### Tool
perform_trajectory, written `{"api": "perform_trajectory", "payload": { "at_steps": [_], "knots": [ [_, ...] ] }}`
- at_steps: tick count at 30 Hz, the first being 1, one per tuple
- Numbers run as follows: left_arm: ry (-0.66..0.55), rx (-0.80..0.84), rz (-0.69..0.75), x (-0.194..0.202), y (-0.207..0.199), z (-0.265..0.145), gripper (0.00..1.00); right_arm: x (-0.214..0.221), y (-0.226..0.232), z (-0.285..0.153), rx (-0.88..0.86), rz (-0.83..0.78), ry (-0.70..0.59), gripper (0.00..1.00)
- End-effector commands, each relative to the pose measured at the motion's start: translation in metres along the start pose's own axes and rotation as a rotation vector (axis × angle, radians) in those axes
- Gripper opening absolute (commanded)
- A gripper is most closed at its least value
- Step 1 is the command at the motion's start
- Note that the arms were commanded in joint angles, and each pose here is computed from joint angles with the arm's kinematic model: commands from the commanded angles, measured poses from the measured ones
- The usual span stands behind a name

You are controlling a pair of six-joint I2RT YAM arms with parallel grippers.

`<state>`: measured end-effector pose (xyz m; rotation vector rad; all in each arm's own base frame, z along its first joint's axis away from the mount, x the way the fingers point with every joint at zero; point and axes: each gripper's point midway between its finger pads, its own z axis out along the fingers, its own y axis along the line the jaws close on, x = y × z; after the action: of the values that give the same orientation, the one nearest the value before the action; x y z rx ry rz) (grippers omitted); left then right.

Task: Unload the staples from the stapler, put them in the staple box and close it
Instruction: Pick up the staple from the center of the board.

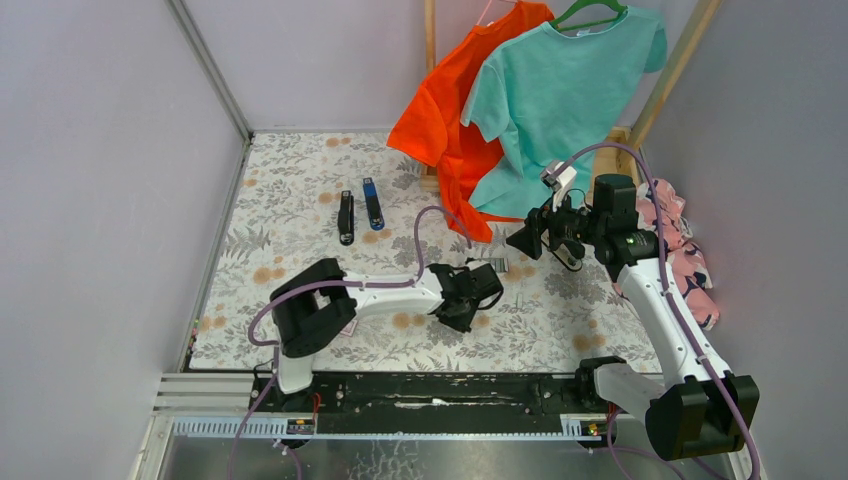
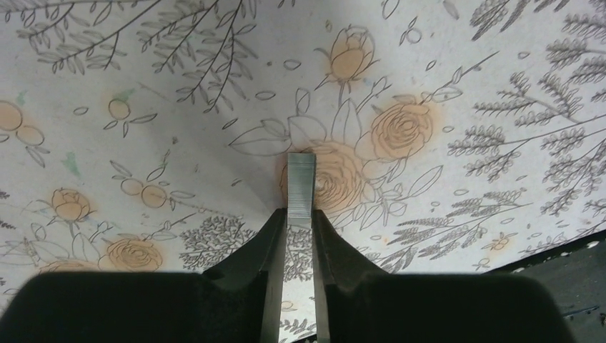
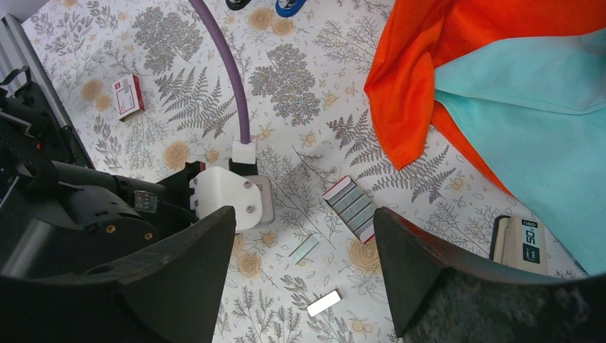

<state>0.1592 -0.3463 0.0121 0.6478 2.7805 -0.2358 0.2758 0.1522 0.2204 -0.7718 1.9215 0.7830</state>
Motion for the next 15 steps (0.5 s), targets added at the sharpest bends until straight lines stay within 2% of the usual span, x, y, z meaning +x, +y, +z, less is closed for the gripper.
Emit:
{"api": "perform_trajectory", "payload": {
  "at_steps": [1, 7, 12, 15],
  "knots": [
    [-0.068, 0.056, 0.017, -0.009, -0.003, -0.014, 0.2, -0.011, 0.003, 0.0, -0.026, -0.012, -0.046, 0.79],
    [-0.217, 0.254, -0.013, -0.036, -0.019, -0.049, 0.2, -0.013, 0.014, 0.002, -0.105, 0.026, -0.066, 0.78],
    [-0.417, 0.509, -0.037, -0.072, -0.038, -0.106, 0.2, -0.02, 0.034, 0.001, -0.224, 0.054, -0.105, 0.78],
    [-0.535, 0.603, -0.054, -0.091, -0.036, -0.143, 0.21, -0.031, 0.048, -0.004, -0.31, 0.044, -0.14, 0.78]
  ]
}}
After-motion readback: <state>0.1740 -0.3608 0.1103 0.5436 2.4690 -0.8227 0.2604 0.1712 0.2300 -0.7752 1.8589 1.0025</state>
